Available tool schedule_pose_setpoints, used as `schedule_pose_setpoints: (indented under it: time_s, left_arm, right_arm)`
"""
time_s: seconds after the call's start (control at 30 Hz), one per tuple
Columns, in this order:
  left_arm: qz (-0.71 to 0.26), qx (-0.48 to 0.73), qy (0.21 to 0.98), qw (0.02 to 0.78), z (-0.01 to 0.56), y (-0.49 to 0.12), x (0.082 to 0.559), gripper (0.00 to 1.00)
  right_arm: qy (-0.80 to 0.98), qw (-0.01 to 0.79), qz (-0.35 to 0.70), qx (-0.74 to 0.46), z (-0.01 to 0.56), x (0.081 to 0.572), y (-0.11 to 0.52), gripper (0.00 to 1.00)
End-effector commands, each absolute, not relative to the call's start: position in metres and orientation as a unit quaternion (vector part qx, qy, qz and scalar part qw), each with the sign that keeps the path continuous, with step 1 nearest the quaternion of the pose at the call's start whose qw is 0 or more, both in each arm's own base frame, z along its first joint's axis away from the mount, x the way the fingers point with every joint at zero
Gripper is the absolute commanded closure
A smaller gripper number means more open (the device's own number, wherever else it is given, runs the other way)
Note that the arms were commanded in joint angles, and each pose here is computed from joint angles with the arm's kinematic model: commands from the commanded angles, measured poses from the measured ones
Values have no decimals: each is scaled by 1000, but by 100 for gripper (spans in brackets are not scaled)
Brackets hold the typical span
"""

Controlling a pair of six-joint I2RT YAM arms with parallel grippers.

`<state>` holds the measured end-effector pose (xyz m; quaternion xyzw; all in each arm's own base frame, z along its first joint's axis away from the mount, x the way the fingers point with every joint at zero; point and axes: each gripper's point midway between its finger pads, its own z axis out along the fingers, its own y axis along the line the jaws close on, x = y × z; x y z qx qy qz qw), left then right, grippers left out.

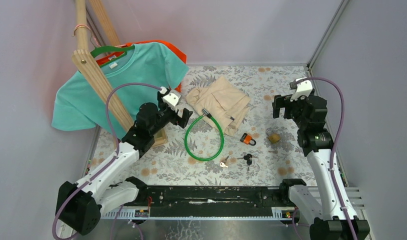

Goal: Lock with the key
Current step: Reset both arms

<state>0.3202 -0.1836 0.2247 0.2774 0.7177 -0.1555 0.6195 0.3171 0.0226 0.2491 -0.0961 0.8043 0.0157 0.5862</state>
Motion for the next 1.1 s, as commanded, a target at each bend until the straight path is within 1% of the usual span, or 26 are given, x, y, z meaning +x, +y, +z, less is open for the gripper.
schedule_pose_setpoints:
  time_s: [0.0,0.2,0.4,1.07]
  left_arm:
    - [-187,289,677,651,271,-193,313,0]
    - [-210,304,667,647,280,-197,301,0]
    - [-191,267,676,660,287,-187,308,0]
    - [-180,266,677,662,286,-183,310,0]
  right_arm:
    - [783,612,37,-105,270,320,31,1]
    - [782,610,47,-120,272,316,34,1]
    - [785,604,52,-127,266,317,35,1]
    - [785,599,61,-147,265,314,41,1]
